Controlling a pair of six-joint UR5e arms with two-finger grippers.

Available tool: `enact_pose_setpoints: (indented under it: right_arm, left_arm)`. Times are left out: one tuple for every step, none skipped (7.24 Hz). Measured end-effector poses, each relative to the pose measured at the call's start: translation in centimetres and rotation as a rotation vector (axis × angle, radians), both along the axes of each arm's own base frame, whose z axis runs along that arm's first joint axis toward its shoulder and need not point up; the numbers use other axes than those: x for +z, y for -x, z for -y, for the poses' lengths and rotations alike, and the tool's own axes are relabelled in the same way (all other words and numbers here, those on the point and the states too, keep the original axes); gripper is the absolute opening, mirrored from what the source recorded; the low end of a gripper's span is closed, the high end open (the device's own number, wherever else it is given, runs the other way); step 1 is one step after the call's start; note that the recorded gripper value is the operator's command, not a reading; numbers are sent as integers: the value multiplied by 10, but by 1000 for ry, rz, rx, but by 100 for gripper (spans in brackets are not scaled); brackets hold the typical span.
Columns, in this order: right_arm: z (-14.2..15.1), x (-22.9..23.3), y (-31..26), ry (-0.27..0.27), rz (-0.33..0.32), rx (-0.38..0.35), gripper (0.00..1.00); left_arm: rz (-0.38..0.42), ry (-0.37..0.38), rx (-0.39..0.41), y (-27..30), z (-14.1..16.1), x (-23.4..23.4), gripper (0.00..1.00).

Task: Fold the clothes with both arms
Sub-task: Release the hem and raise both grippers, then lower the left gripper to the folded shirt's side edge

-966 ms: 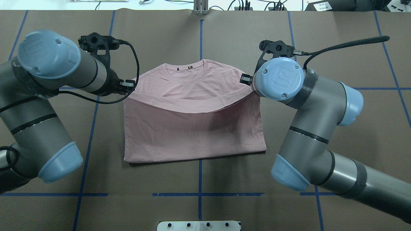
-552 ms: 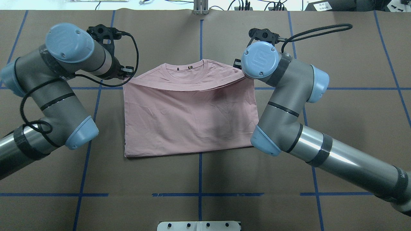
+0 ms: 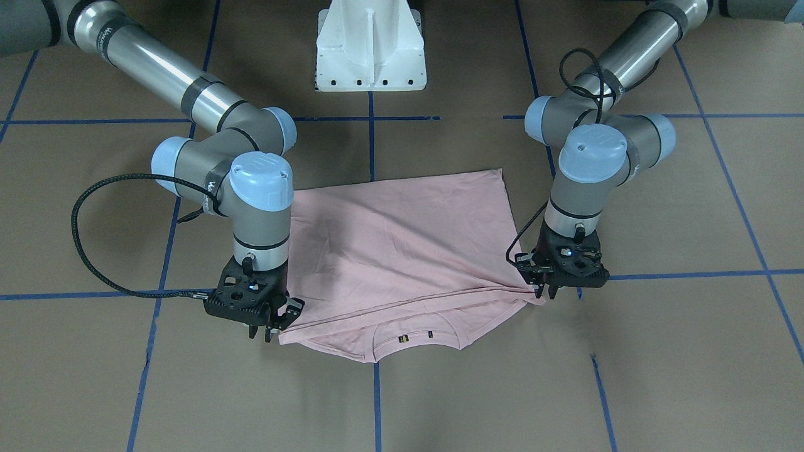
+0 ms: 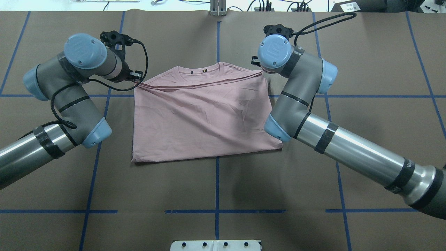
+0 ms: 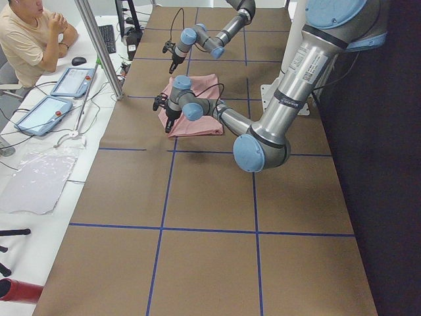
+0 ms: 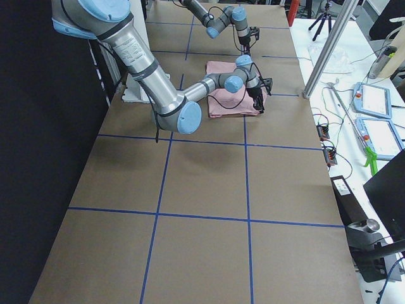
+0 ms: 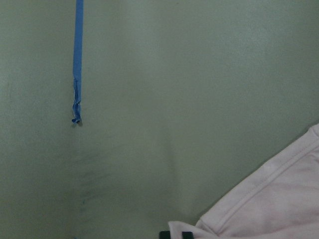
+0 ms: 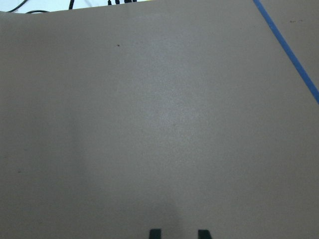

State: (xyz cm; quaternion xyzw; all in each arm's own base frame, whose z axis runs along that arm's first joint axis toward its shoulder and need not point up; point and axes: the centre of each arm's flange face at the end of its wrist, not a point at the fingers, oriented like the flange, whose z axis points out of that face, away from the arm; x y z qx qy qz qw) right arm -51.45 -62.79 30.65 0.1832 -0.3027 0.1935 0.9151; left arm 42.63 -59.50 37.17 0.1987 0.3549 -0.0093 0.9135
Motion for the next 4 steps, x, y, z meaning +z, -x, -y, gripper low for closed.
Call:
enact_pose_setpoints:
  right_arm:
    - [8,-3,-10,-5,8,-52,100]
    - [13,-7,-22,-9,24,-107,100]
    - [12,-9,-34,-17,42,-152,100]
    - [5,-7,-44,-28,56,-178,100]
  left_arm:
    - [-10,-27,11,3,0,-5,100]
    - [-27,-58,26,10,-5,-17,100]
    - [-57,-75,47,21,-18,-26,100]
    - [-94,-78,65,36,-39,-30,100]
